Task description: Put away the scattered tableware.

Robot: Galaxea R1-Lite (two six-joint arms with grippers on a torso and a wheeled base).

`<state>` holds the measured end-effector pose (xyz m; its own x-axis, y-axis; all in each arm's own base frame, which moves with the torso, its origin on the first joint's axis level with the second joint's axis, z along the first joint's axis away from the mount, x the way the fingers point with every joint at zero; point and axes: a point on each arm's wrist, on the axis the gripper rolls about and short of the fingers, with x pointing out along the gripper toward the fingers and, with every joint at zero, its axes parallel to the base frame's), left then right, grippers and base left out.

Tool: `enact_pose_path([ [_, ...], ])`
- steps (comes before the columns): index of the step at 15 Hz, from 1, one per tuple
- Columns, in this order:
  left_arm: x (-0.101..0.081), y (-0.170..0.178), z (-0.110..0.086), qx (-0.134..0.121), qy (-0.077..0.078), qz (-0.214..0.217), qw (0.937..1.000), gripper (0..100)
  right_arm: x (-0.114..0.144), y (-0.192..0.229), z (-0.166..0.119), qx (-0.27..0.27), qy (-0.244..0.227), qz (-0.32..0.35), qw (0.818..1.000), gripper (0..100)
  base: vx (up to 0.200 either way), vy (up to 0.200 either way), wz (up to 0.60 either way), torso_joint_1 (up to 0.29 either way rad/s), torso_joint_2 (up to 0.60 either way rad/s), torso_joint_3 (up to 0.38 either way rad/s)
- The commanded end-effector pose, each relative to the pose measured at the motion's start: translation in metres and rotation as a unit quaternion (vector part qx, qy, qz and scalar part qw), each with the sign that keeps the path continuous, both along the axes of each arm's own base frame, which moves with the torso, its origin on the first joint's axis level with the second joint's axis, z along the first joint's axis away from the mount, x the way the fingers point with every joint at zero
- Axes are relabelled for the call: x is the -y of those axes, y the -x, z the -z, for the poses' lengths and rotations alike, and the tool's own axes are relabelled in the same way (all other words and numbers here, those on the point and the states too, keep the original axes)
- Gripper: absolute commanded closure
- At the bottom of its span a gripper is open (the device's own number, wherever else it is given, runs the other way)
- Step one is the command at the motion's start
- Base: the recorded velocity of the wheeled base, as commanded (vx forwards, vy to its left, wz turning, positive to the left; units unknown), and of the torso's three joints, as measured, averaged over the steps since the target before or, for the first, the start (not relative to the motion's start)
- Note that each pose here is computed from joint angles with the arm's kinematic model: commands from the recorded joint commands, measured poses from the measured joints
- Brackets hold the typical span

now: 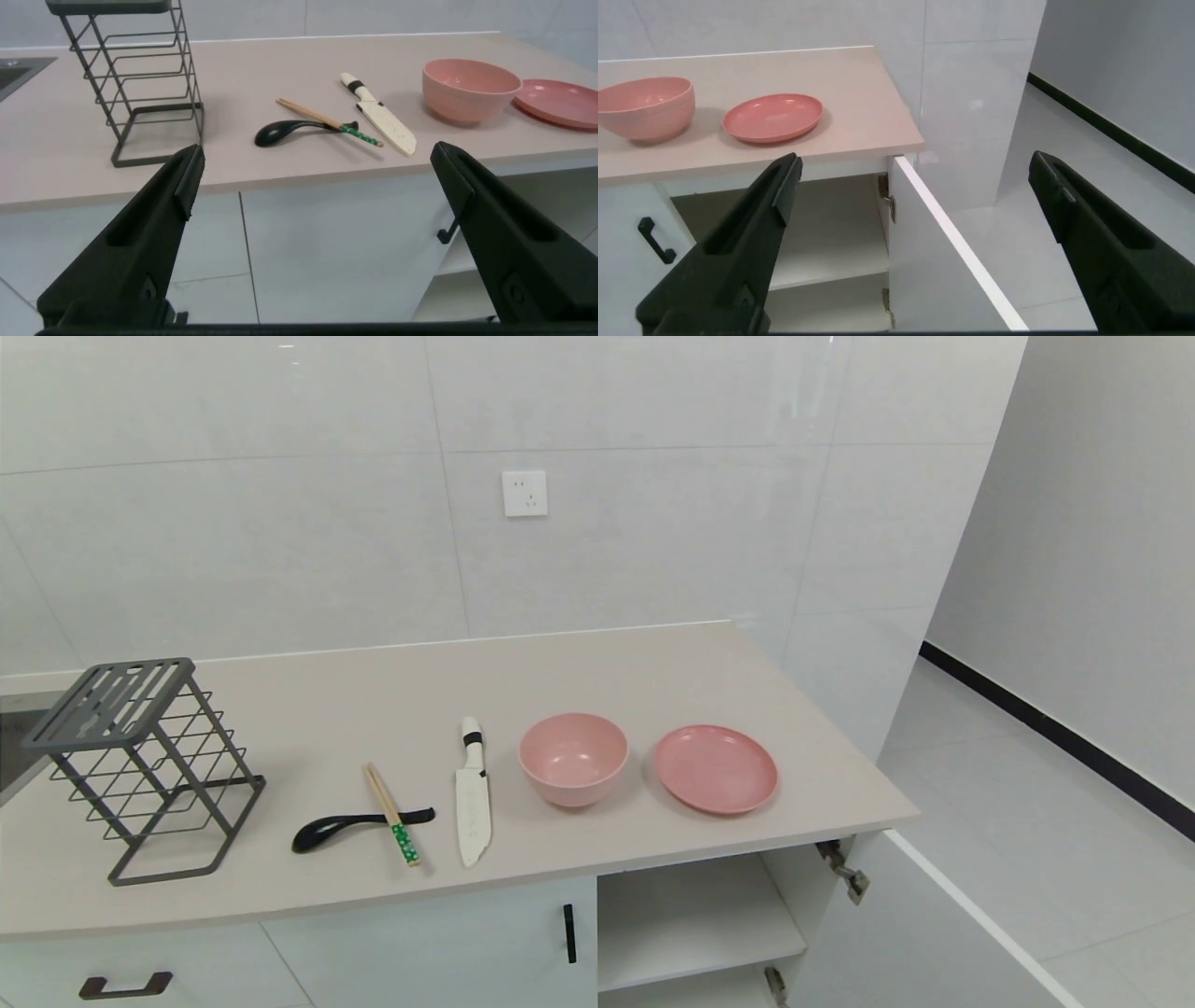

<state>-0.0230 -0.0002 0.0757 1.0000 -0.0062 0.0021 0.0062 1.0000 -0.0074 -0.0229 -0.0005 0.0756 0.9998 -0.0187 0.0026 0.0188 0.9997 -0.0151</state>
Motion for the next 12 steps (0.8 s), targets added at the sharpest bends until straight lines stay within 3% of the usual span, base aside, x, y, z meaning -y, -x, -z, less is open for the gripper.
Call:
enact_pose_path([
  [1, 0.0000, 0.0000, -0.0002, 0.000, 0.000, 0.000, 1.0000, 0, 0.0000, -0.0001, -0.0001, -0.001, 0.000, 0.000, 1.000, 0, 0.000, 0.000, 0.00, 0.000, 0.00, 0.000],
  [7, 0.0000, 0.0000, -0.0002, 0.000, 0.000, 0.000, 1.0000, 0, 0.0000, -0.0001, -0.0001, -0.001, 0.000, 0.000, 1.000, 0, 0.000, 0.000, 0.00, 0.018, 0.00, 0.017],
  [12, 0.0000, -0.0002, 0.0002, -0.001, 0.000, 0.000, 1.0000, 0, 0.0000, -0.0001, -0.0001, -0.001, 0.000, 0.000, 1.000, 0, 0.000, 0.000, 0.00, 0.293, -0.06, 0.220],
])
